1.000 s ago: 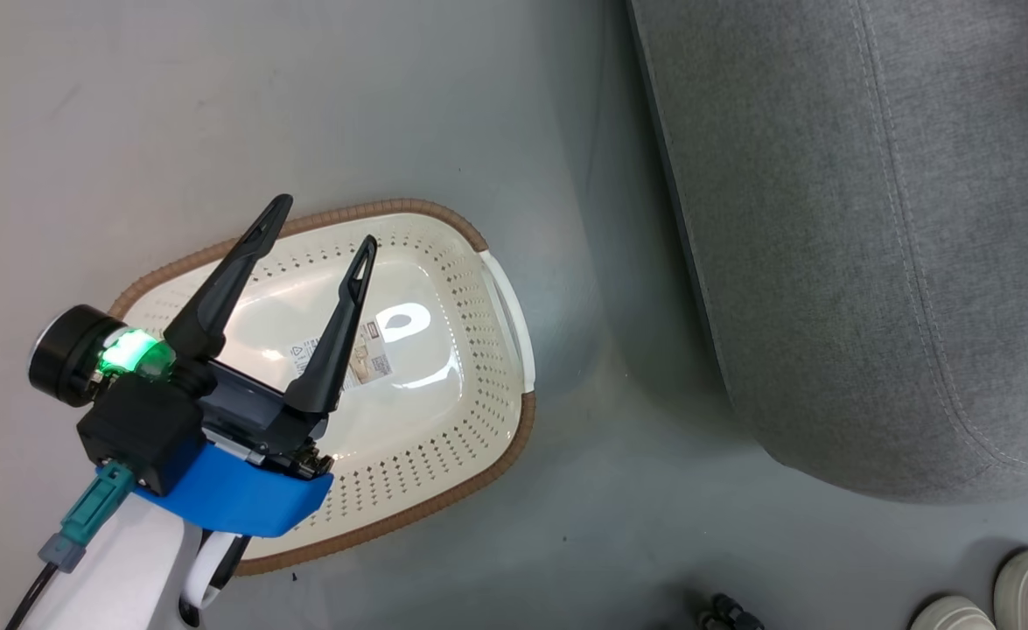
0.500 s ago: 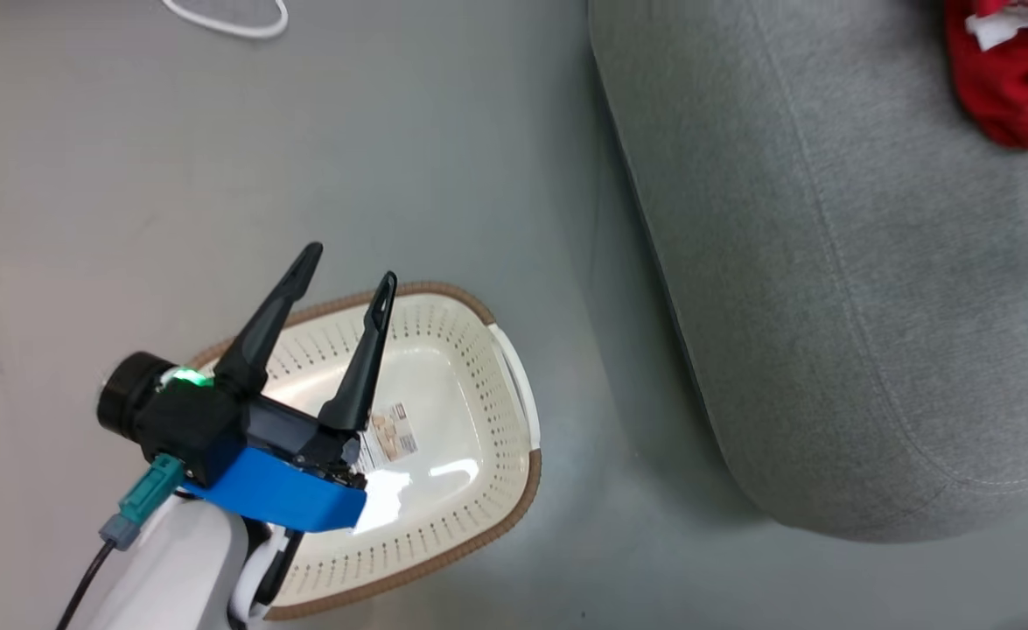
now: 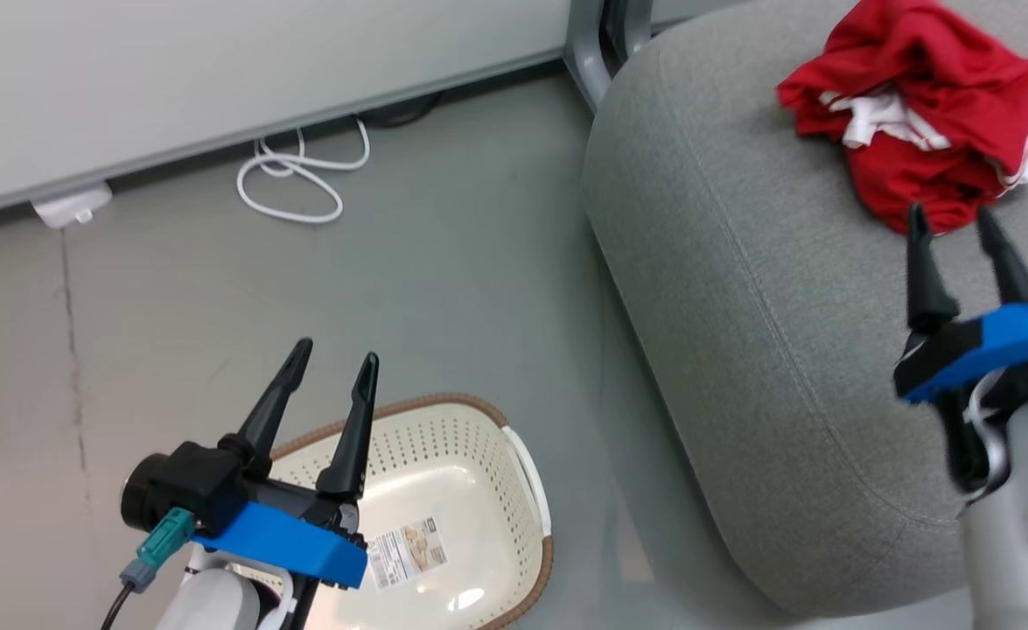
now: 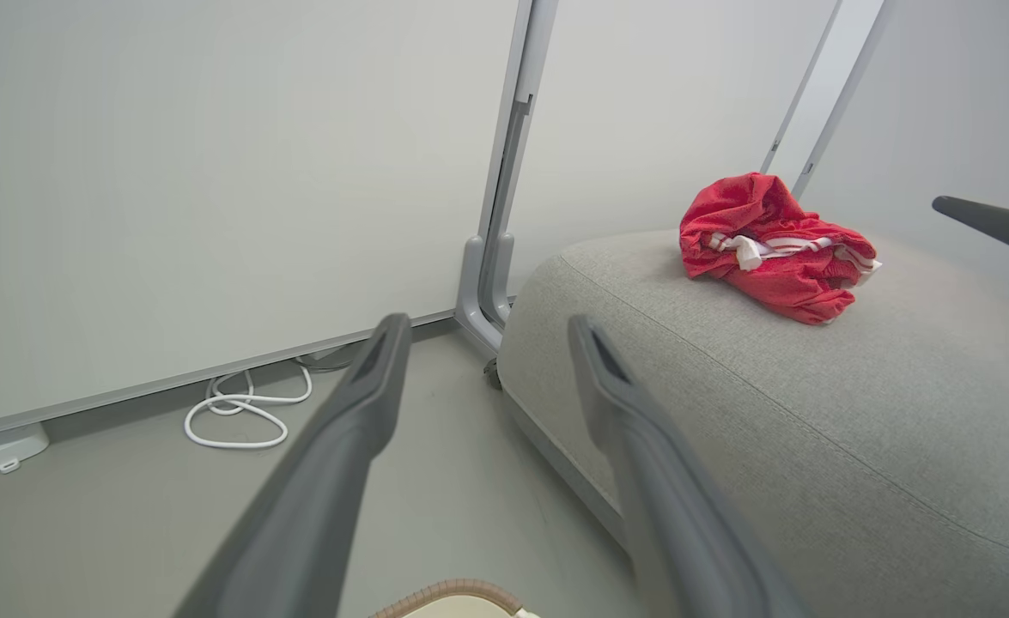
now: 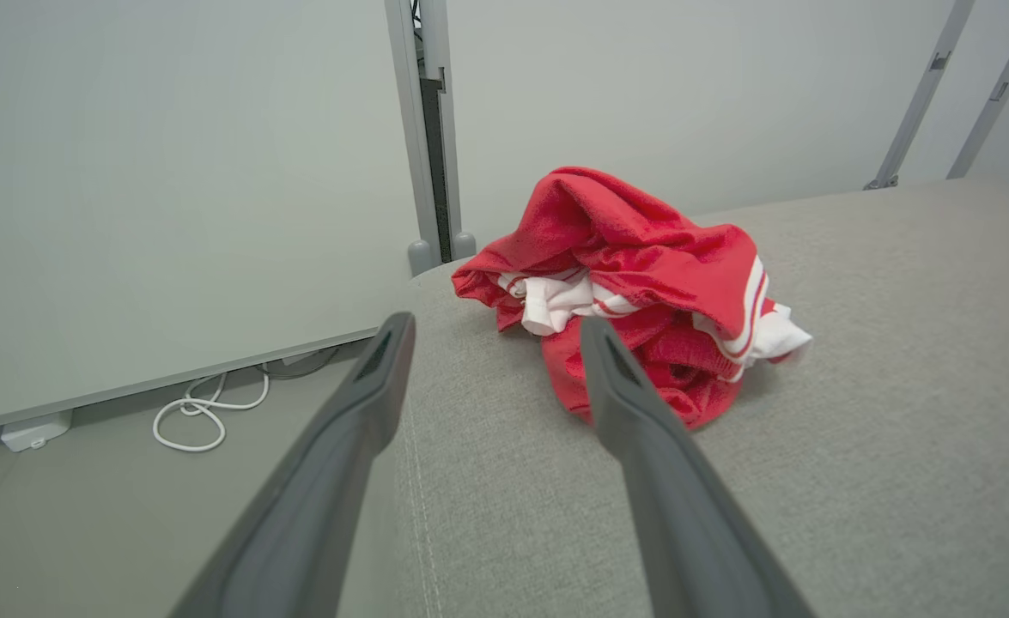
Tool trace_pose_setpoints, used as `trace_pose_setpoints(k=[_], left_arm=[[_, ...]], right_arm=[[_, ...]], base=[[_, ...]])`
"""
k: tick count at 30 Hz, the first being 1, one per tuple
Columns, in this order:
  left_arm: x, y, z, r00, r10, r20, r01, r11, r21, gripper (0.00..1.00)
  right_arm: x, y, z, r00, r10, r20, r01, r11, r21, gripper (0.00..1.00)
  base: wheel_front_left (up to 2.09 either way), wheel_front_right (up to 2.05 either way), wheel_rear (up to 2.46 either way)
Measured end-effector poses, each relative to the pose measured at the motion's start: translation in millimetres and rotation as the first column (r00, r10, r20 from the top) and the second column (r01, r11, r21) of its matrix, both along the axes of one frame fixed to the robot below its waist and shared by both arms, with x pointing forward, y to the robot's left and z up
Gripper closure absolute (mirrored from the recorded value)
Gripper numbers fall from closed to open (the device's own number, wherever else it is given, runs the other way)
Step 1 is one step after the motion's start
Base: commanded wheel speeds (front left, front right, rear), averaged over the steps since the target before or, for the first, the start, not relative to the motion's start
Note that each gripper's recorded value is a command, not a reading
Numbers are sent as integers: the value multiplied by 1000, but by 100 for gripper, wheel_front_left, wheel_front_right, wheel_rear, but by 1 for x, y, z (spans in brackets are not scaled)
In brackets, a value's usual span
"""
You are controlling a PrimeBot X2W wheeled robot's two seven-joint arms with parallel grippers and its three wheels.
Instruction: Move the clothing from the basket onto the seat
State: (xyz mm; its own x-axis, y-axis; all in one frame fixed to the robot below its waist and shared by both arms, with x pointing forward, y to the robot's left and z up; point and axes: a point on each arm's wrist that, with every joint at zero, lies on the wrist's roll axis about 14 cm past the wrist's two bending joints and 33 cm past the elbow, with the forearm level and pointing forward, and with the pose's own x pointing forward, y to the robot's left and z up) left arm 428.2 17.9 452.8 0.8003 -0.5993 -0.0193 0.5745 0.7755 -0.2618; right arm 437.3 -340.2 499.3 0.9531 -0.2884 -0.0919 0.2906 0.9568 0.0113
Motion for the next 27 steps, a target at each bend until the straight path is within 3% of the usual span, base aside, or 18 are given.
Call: trace_pose_setpoints(k=[2,11,27], left_arm=[[-6,2,4,1000,12,3,-12,1000,-1,0],[-22,23,15,995,94,13,-94,996,5,0],[-40,83,17,958,288,9,-288,957,17,0]], right_arm=[[-12,14,-1,1000,7,26,-8,998,55,0],[-55,49,-2,998,55,33,-57,995,76,0],[-61,116,1,974,223,46,-226,970,83,0]], base=[[0,0,0],[0,0,0],[0,0,0]])
